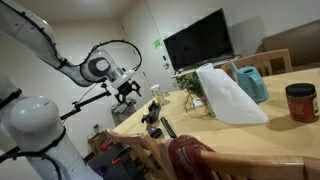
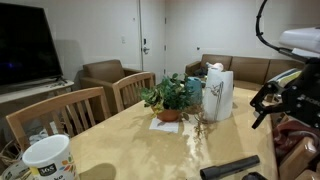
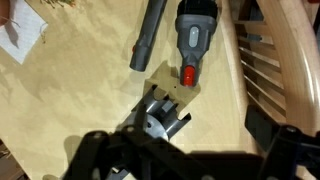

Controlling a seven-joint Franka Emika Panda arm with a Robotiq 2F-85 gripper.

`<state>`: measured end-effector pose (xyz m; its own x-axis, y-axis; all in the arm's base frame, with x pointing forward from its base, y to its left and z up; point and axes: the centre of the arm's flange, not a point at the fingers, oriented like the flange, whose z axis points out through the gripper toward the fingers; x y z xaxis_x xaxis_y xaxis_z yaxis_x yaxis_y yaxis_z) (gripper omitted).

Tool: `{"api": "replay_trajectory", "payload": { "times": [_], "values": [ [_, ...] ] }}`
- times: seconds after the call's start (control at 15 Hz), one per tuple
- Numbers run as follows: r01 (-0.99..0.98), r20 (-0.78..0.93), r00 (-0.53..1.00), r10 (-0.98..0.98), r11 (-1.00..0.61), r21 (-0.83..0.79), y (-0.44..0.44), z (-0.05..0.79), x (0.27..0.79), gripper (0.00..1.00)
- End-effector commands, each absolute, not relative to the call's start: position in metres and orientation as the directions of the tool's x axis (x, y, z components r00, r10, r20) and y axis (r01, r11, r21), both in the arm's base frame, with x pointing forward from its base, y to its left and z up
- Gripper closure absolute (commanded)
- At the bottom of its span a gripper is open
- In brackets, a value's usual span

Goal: Move the grey gadget to the right

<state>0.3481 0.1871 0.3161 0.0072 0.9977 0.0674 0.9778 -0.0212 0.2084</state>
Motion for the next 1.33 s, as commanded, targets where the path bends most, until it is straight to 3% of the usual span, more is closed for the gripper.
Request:
{"api": "replay_trajectory", "payload": {
  "times": [0.0,0.4,0.87,1.27],
  "values": [
    [0.971,0.085,-0.156,0.984,0.137,0.197,0.198,0.3,0.355,0.0],
    [0.91,0.067,-0.399,0.914,0.387,0.147,0.214,0.282,0.361,0.0],
    [0.958,-0.021,-0.267,0.963,0.268,0.099,0.171,0.258,0.38,0.0],
    [0.966,-0.013,-0.251,0.968,0.251,0.06,0.152,0.243,0.379,0.0]
  ]
}}
